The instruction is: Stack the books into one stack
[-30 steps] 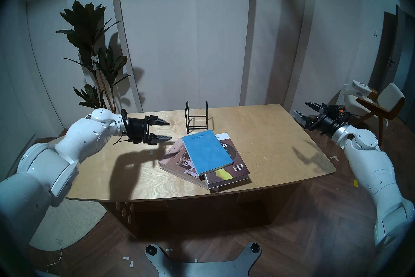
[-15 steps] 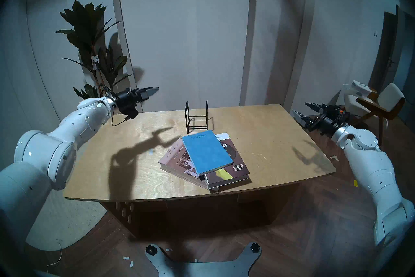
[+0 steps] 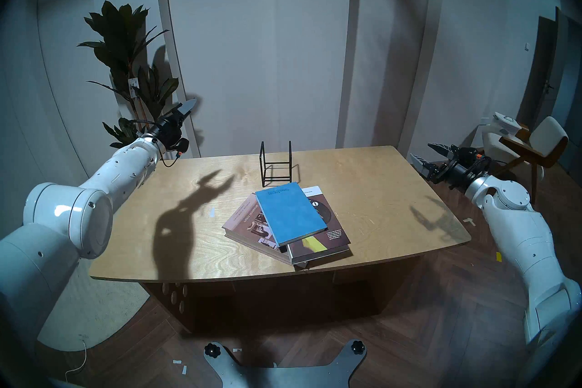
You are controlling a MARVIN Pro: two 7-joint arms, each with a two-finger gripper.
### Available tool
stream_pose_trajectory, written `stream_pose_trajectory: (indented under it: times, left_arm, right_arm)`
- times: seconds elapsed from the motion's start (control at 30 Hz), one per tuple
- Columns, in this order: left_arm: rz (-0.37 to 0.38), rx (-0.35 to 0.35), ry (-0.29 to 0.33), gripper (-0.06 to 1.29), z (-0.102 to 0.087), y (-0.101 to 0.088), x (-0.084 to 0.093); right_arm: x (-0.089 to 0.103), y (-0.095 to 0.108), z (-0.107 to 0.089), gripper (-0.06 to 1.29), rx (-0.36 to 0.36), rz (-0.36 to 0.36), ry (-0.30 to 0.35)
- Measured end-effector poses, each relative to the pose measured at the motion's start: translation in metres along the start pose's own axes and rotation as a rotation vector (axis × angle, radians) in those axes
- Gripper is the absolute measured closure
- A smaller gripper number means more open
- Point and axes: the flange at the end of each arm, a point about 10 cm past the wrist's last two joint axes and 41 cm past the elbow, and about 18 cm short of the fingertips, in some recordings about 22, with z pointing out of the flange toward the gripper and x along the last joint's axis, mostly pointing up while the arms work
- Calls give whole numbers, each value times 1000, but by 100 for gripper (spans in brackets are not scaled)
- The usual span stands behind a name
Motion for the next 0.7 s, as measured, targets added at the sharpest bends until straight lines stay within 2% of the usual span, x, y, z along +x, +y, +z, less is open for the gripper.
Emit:
stream_pose_trajectory:
  times: [0.17,0.27,0.37,0.47,0.7]
  left_arm:
    - [79,-18,-9,0,-4,3,8]
    - [128,-33,-29,0,-3,4,5]
    - [159,-63,-73,0,-3,6,0]
    - [129,-103,-129,0,-1,8,-3]
    - [86,-149,-201,0,2,8,-5]
  right_arm:
    - [0,0,0,-2,0,0,1]
    - [0,0,0,-2,0,0,1]
    - [1,0,0,-2,0,-1,2]
    - [1,0,0,-2,0,-1,3]
    - [1,1,0,-2,0,-2,5]
